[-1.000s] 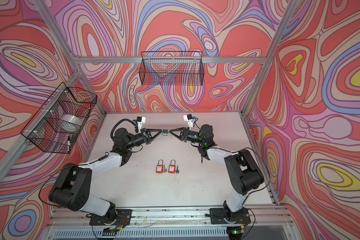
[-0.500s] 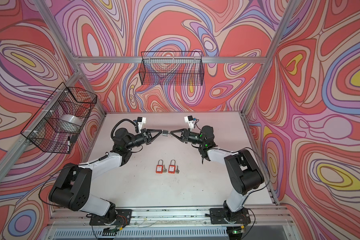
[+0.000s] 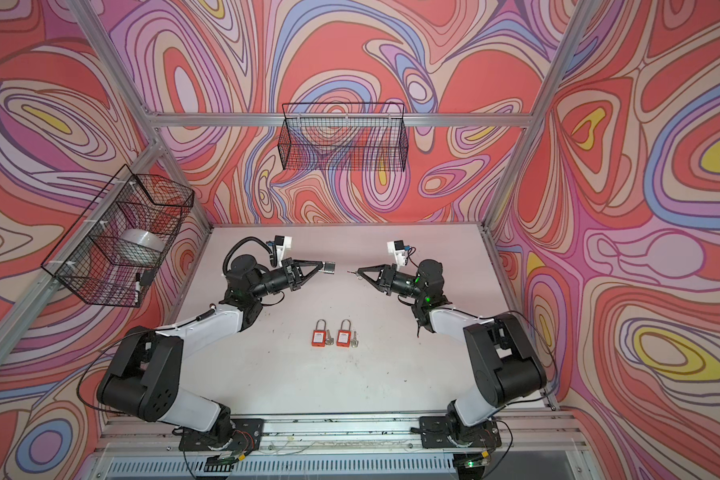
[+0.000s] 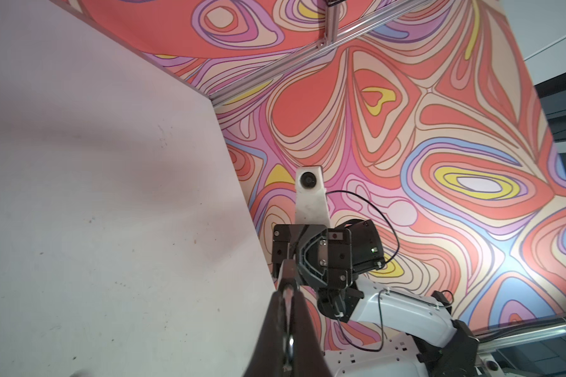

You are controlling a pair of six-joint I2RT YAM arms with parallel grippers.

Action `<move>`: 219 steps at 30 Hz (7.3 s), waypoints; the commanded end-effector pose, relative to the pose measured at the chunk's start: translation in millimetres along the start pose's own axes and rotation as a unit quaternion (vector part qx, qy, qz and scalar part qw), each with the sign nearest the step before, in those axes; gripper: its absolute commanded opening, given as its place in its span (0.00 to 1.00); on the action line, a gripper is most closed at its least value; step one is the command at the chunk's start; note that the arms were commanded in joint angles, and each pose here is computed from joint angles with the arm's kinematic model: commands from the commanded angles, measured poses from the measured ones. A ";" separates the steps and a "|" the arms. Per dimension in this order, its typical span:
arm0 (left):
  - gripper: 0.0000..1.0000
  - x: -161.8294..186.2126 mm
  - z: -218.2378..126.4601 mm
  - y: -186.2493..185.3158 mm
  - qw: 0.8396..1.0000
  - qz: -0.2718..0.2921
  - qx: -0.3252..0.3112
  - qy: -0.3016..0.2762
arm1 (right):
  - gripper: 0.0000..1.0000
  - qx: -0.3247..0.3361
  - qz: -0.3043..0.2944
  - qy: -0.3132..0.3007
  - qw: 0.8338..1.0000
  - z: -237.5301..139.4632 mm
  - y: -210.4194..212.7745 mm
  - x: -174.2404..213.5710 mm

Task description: Lock with the key

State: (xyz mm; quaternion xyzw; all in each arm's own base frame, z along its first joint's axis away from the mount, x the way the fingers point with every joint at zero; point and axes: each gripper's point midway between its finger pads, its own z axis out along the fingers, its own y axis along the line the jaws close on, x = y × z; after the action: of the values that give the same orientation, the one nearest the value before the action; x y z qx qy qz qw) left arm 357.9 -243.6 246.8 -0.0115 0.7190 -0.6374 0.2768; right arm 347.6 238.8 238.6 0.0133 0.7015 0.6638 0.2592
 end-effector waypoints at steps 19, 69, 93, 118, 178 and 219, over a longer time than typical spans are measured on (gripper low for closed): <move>0.00 124.6 56.2 61.2 0.914 0.128 -0.196 0.331 | 0.00 0.326 0.041 -0.139 0.934 -106.6 -78.2 33.7; 0.25 204.1 88.3 144.1 0.806 0.132 -0.244 0.522 | 0.00 0.351 0.045 -0.171 0.920 -135.3 -78.1 49.5; 0.35 190.1 110.5 139.8 0.824 0.144 -0.240 0.493 | 0.00 0.353 0.050 -0.172 0.918 -137.7 -79.9 52.3; 0.38 120.3 96.6 102.4 0.889 0.170 -0.251 0.342 | 0.00 0.340 0.307 -0.218 0.862 -153.3 -151.5 110.7; 0.39 121.2 64.9 99.1 0.887 0.169 -0.267 0.337 | 0.50 0.413 0.255 -0.188 0.854 -118.7 -168.7 108.9; 0.39 120.8 60.4 99.2 0.888 0.164 -0.271 0.334 | 0.51 0.376 0.308 -0.061 0.872 -89.0 -170.9 128.0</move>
State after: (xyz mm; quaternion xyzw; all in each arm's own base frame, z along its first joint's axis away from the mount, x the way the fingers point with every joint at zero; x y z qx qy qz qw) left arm 315.8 -330.6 99.2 0.2478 0.9049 -0.3298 0.1045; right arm 264.9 181.4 35.9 0.3641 0.8422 0.3906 0.0746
